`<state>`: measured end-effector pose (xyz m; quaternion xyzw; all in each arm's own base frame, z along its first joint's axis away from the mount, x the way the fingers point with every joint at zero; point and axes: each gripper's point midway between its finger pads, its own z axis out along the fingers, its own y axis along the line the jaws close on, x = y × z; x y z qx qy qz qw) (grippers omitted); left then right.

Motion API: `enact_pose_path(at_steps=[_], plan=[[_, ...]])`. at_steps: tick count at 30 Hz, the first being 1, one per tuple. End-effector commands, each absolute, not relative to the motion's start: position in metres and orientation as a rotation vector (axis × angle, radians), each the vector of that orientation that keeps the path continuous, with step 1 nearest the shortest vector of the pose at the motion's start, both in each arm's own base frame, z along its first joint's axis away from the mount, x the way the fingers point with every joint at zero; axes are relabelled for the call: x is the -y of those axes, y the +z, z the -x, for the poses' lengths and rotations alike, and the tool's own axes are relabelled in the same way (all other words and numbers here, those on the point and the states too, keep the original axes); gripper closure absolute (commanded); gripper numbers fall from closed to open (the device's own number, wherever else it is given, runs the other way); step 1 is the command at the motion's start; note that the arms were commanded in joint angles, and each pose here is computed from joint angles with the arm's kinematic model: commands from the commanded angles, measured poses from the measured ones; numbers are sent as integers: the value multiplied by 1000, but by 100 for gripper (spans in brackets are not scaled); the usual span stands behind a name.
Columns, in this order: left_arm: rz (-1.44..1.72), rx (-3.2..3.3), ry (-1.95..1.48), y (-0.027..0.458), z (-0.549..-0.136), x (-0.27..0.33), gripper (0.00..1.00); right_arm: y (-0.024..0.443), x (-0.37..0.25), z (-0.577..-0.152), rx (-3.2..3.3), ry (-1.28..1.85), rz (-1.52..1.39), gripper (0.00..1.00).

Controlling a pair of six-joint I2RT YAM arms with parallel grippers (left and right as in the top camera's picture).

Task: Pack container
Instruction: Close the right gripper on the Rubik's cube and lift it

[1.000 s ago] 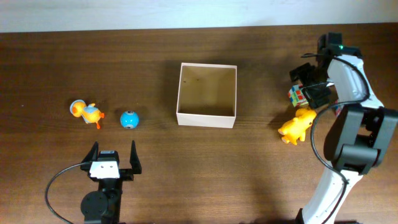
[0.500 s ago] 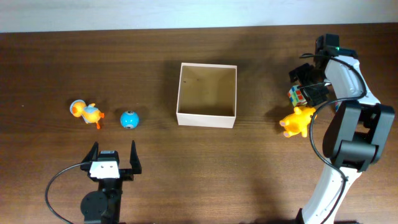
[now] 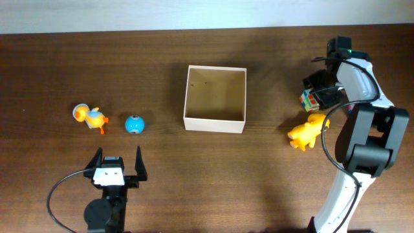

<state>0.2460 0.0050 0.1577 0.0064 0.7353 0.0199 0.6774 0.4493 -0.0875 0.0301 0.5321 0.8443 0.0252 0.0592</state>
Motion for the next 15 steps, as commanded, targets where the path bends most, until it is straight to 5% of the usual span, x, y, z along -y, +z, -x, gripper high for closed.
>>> enact_pose_path(at_steps=[1, 9, 15], plan=[[-28, -1650, 56, 156, -246, -5, 1, 21, 93, -444, -2573, 27, -1613, 39], [-28, -1650, 56, 156, -246, -5, 1, 21, 96, -444, -2598, 2, -1562, 61], [-28, -1650, 56, 156, -246, -5, 1, 21, 98, -444, -2658, -27, -1444, 60]])
